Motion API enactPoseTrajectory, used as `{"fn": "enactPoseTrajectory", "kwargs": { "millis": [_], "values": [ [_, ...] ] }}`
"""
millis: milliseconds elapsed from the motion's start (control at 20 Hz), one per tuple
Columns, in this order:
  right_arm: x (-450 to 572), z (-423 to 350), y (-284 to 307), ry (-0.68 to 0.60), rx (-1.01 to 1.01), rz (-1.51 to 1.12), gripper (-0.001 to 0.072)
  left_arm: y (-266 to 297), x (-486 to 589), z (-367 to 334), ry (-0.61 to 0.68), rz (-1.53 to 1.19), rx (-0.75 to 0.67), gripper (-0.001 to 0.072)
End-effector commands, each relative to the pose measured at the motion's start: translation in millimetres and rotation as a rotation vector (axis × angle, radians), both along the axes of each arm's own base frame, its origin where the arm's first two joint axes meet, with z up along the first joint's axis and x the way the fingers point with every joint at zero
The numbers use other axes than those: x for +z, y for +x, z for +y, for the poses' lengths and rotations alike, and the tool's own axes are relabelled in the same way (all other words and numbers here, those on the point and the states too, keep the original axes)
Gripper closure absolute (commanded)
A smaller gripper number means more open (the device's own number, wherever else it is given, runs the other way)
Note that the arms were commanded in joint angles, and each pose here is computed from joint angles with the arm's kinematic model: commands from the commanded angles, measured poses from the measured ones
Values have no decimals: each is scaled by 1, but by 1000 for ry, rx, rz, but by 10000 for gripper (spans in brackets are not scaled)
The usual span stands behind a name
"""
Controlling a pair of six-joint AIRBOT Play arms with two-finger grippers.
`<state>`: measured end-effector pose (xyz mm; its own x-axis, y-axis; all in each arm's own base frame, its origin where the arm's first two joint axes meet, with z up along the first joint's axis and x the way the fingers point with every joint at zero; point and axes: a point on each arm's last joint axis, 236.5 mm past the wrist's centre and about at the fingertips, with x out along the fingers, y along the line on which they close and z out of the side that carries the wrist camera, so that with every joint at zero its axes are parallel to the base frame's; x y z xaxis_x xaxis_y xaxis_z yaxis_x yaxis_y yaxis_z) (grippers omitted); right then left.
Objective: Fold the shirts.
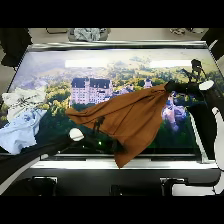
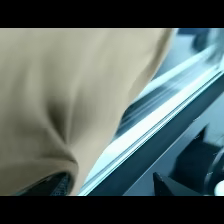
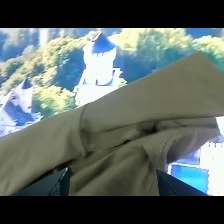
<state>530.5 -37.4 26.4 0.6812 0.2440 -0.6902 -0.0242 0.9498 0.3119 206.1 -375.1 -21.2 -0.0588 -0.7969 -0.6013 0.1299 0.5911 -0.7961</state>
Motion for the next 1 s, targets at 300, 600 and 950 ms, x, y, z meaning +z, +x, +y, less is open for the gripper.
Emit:
{"fn": "enactPoseTrajectory", "kwargs": {
  "millis": [300, 600, 950],
  "values": [
    [-3, -25, -157, -86, 295, 459, 73, 189, 43, 319, 463, -275, 498, 108],
    [-55, 24, -222, -26, 433, 655, 2, 195, -9, 342, 489, -188, 469, 106],
    [-80, 60, -247, 26, 507, 711, -8, 207, -44, 293, 406, -152, 423, 105]
  ]
}}
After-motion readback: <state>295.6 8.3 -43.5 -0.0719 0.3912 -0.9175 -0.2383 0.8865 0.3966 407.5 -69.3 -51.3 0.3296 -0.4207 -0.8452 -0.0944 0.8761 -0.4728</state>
